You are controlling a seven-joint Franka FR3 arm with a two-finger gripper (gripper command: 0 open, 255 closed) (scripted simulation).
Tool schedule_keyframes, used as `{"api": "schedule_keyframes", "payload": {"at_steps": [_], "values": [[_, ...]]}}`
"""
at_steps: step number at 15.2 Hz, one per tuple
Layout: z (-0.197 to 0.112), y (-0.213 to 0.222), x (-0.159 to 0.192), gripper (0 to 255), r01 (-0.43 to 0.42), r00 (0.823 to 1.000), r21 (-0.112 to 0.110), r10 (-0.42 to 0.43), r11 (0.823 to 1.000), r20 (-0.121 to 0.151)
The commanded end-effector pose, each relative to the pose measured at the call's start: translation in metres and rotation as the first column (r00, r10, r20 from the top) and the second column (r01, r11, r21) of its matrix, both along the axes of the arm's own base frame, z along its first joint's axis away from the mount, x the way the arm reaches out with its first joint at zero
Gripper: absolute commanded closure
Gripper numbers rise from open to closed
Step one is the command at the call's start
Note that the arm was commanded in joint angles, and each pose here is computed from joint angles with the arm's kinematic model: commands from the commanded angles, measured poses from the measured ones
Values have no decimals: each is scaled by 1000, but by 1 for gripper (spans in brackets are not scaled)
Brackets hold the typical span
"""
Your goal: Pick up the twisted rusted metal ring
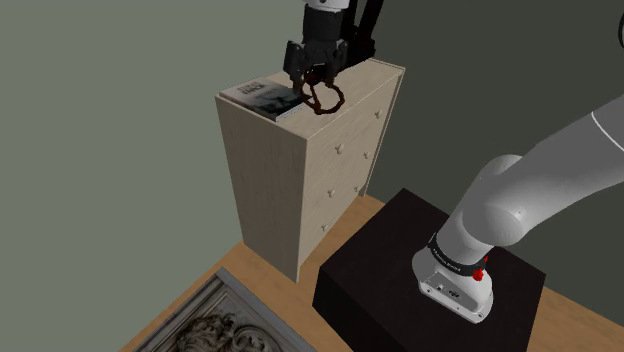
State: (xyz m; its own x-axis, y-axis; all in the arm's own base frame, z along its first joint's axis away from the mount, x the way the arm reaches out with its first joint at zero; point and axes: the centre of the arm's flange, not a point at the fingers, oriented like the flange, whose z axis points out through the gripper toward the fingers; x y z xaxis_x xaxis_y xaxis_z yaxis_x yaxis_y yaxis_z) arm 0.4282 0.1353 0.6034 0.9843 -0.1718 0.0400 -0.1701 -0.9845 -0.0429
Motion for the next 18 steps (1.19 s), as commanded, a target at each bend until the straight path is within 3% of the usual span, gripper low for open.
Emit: {"api": "schedule_keyframes", "payload": {"at_steps": [1, 5, 6, 15, 18], "values": [[-10, 0, 0, 0, 0, 1000, 0, 0, 1000, 1], [-24, 0, 0, 0, 0, 1000, 0, 0, 1000, 1], [-24, 0, 0, 255, 0, 1000, 0, 0, 1000, 1], [-24, 0, 0, 255, 0, 1000, 0, 0, 1000, 1], [-8, 0, 0, 255, 0, 1000, 0, 0, 1000, 1]]}}
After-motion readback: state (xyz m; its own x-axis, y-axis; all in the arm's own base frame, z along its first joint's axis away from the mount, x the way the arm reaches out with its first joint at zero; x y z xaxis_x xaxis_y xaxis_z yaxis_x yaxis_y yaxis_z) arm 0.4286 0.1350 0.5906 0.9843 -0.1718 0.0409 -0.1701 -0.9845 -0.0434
